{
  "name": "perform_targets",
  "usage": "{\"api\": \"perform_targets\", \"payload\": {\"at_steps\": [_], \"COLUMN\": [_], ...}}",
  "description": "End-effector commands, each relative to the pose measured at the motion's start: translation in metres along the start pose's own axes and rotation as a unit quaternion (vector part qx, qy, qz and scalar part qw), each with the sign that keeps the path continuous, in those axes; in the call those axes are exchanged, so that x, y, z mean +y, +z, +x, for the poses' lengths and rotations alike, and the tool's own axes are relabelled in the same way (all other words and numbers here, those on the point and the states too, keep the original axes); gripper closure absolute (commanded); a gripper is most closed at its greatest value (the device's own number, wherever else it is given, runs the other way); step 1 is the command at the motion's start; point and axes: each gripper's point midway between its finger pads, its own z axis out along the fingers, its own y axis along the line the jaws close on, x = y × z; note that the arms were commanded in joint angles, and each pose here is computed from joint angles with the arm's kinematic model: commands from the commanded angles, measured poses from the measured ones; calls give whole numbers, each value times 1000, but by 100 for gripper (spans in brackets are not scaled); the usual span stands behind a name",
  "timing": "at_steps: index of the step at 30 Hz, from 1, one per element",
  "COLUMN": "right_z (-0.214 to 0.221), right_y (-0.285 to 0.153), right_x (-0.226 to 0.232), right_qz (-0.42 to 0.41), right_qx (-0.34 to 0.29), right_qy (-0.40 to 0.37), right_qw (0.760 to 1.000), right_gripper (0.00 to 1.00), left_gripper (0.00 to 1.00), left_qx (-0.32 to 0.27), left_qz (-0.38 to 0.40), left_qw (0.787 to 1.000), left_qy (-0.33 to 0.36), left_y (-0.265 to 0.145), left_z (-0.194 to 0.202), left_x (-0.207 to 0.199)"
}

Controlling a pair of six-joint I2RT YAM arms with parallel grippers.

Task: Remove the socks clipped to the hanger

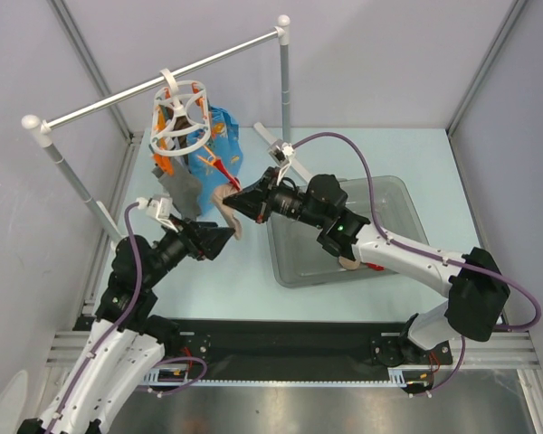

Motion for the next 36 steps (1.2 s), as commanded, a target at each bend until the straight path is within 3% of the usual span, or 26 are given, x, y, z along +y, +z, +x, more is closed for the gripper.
{"api": "perform_targets", "payload": {"at_steps": [1,3,4,14,17,18,20,21,23,26,29,30,31,34,36], "right_z": [-24,-21,-22,-20,-12,-11,-9,-7,-11,-22,-33,-33,-32,-39,-41], "right_y": [-5,-5,-4,-1,2,2,4,5,5,5,8,8,10,14,15], "right_x": [16,18,19,28,25,24,18,16,5,-8,-12,-17,-20,-18,-15], "right_qz": [-15,-19,-19,-33,-31,-30,-21,-16,11,49,60,67,68,59,54], "right_qx": [-27,-25,-25,-25,-16,-15,-12,-9,-7,-6,-1,7,13,18,11], "right_qy": [-14,-12,-11,-2,2,2,-1,-3,-20,-45,-66,-77,-80,-89,-91], "right_qw": [999,999,999,999,999,999,1000,1000,1000,998,996,995,994,994,994], "right_gripper": [100,100,100,100,100,100,97,94,84,65,59,61,75,97,100], "left_gripper": [22,7,5,7,21,40,66,86,100,100,100,100,100,100,99], "left_qx": [-42,-56,-55,-49,-52,-50,-43,-39,-22,-16,-18,-18,-19,-16,-13], "left_qz": [4,13,15,2,14,19,26,25,16,14,16,17,17,11,2], "left_qw": [999,998,998,998,998,998,998,998,999,999,999,999,999,999,999], "left_qy": [22,34,36,35,32,32,38,39,39,40,43,44,45,47,46], "left_y": [-12,-13,-11,19,24,26,26,26,24,19,13,13,12,11,12], "left_z": [-24,-30,-30,-32,-39,-38,-37,-36,-27,-22,-21,-21,-22,-21,-18], "left_x": [-12,-16,-16,-9,-17,-19,-23,-23,-18,-16,-18,-18,-18,-16,-12]}}
